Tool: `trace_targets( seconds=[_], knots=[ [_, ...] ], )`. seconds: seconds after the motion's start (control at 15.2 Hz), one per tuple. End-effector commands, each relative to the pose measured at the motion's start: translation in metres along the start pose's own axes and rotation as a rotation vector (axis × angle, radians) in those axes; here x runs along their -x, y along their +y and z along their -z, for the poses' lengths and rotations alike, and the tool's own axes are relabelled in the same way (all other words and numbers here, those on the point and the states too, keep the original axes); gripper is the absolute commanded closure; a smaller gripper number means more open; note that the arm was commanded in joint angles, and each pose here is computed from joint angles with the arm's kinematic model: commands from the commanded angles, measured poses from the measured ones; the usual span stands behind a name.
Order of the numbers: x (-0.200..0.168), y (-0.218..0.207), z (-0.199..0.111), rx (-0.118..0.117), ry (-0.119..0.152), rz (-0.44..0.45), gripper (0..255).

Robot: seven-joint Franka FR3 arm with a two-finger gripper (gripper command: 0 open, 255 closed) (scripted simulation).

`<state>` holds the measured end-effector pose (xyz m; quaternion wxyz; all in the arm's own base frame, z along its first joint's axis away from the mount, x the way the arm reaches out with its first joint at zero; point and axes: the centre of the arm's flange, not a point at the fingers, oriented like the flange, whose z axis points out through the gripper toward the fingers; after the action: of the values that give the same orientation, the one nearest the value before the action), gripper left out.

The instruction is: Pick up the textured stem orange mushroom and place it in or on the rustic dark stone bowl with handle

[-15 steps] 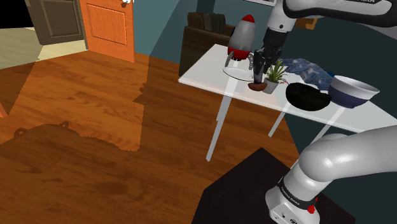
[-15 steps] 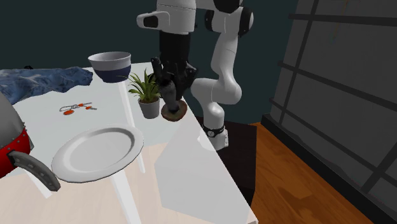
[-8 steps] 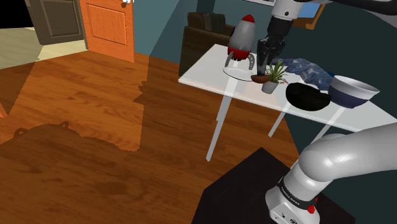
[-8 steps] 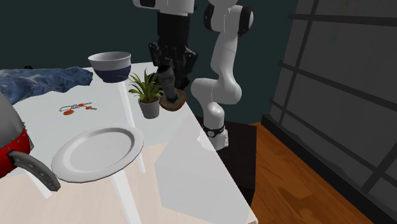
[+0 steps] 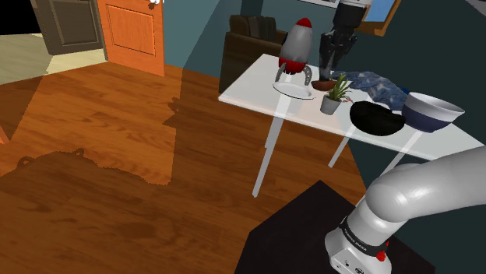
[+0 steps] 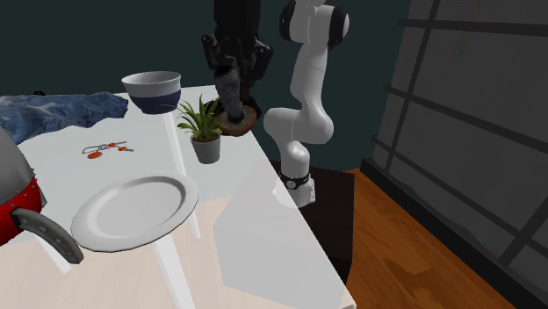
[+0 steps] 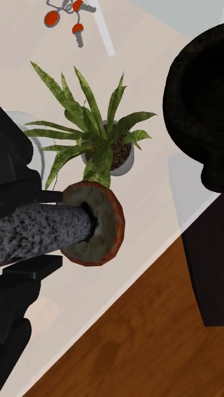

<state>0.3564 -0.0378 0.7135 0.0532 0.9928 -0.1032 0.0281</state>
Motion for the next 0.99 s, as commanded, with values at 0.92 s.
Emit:
trace_targets(
  seconds=[0.92],
  knots=[
    [0.115, 0.11, 0.025, 0.0, 0.0, 0.0, 255]
  ],
)
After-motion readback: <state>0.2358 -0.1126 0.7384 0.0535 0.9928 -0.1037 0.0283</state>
